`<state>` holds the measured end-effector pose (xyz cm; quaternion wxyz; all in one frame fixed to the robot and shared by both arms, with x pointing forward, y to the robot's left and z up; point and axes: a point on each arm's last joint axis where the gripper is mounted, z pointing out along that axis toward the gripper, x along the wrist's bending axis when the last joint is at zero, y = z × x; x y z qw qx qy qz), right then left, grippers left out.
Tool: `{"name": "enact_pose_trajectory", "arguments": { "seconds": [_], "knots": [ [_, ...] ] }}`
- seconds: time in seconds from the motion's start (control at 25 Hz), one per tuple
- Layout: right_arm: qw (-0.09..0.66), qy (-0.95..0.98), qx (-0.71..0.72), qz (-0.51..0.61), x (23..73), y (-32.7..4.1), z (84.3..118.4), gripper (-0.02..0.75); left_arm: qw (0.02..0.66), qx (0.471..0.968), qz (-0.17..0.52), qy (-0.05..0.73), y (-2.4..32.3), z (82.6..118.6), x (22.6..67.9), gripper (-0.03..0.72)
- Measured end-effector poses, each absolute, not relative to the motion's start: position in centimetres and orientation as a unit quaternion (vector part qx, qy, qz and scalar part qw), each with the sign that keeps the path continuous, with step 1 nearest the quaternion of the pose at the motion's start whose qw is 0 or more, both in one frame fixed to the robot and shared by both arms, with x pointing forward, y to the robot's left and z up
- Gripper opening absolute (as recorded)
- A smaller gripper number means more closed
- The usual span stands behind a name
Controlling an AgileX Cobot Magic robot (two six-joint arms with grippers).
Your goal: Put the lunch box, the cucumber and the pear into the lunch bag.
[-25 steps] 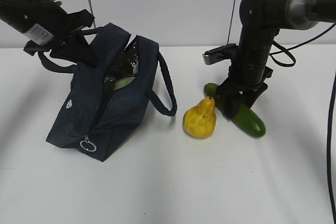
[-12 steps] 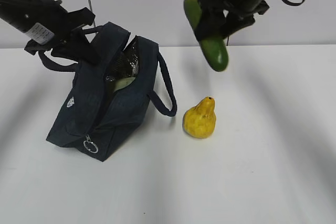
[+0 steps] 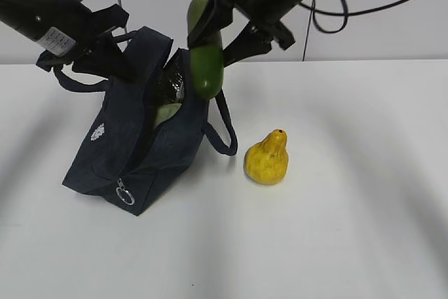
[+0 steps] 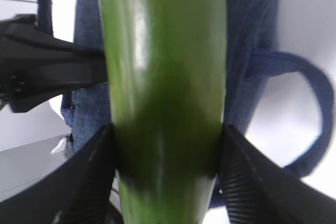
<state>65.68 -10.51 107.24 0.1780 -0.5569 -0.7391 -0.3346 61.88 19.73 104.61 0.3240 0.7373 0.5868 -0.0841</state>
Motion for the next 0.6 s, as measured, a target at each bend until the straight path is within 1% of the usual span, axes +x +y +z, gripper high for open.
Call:
{"name": "enact_pose_trajectory", "arguments": {
  "seconds": [0.12, 0.32, 0.6],
  "knots": [
    [0.219, -0.730, -0.563, -0.320, 65.8, -8.6, 104.9, 0.415, 0.328, 0.734, -0.086, 0.588, 19.7, 104.7, 61.9, 0.001],
    [0.262, -0.706, -0.586, -0.299, 66.2, -7.2, 102.3, 0.415, 0.331, 0.732, -0.087, 0.589, 19.6, 104.7, 61.9, 0.001],
    [0.313, -0.676, -0.594, -0.305, 66.3, -5.9, 100.9, 0.419, 0.334, 0.730, -0.087, 0.590, 19.6, 104.7, 62.0, 0.001]
  ]
}}
